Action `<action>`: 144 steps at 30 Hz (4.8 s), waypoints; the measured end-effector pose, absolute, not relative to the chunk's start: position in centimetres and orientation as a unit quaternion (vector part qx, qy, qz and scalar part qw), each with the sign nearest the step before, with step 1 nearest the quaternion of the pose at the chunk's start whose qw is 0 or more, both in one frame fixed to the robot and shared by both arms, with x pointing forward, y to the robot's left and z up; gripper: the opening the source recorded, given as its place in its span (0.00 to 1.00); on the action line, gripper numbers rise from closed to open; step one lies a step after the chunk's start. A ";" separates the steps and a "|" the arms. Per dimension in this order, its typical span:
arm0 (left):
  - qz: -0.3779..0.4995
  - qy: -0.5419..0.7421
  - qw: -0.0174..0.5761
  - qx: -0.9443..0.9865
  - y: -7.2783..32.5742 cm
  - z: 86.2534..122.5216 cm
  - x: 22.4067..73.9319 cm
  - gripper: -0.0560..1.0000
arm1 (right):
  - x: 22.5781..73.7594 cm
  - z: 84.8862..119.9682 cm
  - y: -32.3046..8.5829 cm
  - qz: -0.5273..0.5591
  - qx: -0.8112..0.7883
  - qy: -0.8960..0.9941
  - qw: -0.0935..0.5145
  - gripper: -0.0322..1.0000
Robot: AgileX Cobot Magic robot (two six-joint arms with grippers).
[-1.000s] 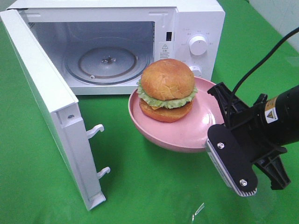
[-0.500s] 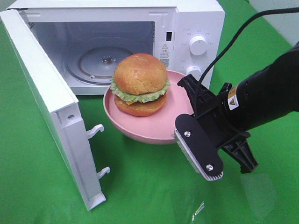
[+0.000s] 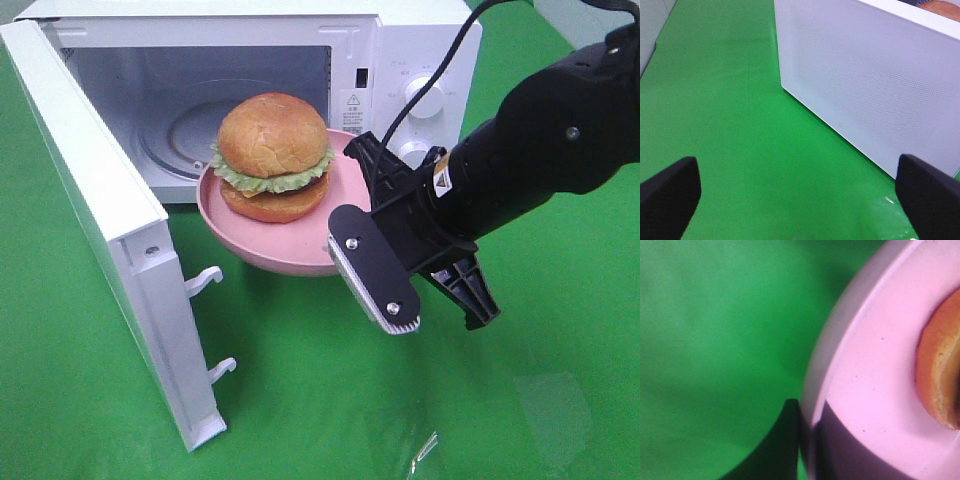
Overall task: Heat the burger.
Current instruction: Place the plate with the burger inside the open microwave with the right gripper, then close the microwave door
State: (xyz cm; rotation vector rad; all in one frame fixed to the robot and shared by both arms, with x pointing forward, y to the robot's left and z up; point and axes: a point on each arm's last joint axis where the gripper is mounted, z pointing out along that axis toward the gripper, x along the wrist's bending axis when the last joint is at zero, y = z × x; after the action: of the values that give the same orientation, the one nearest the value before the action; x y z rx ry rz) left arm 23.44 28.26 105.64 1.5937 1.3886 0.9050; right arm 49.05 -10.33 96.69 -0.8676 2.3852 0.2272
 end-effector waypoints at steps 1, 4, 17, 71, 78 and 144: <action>0.359 0.551 0.409 0.633 28.3 105.6 23.4 0.98 | 49.2 96.7 -10.2 0.086 -0.325 0.895 0.294 0.08; 0.359 0.551 0.409 0.633 28.3 105.6 23.4 0.98 | 49.6 96.7 -9.9 0.087 -0.324 0.895 0.294 0.08; 0.359 0.551 0.409 0.633 28.3 105.6 23.4 0.98 | 50.7 96.4 -7.4 0.095 -0.329 0.898 0.276 0.08; 0.359 0.551 0.409 0.633 28.3 105.6 23.4 0.98 | 60.1 96.5 0.1 0.095 -0.186 0.950 0.234 0.08; 0.359 0.551 0.409 0.633 28.3 105.6 23.4 0.98 | 61.2 96.7 0.8 0.089 -0.173 0.950 0.245 0.08; 0.360 0.551 0.408 0.633 28.3 105.6 23.4 0.98 | 64.7 94.2 3.5 0.114 -0.144 0.936 0.301 0.37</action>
State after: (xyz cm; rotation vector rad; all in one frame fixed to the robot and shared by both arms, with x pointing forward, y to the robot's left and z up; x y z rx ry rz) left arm 23.44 28.27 105.64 1.5941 1.3889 0.9059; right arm 64.68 3.46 94.17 -0.3811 2.4820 0.3023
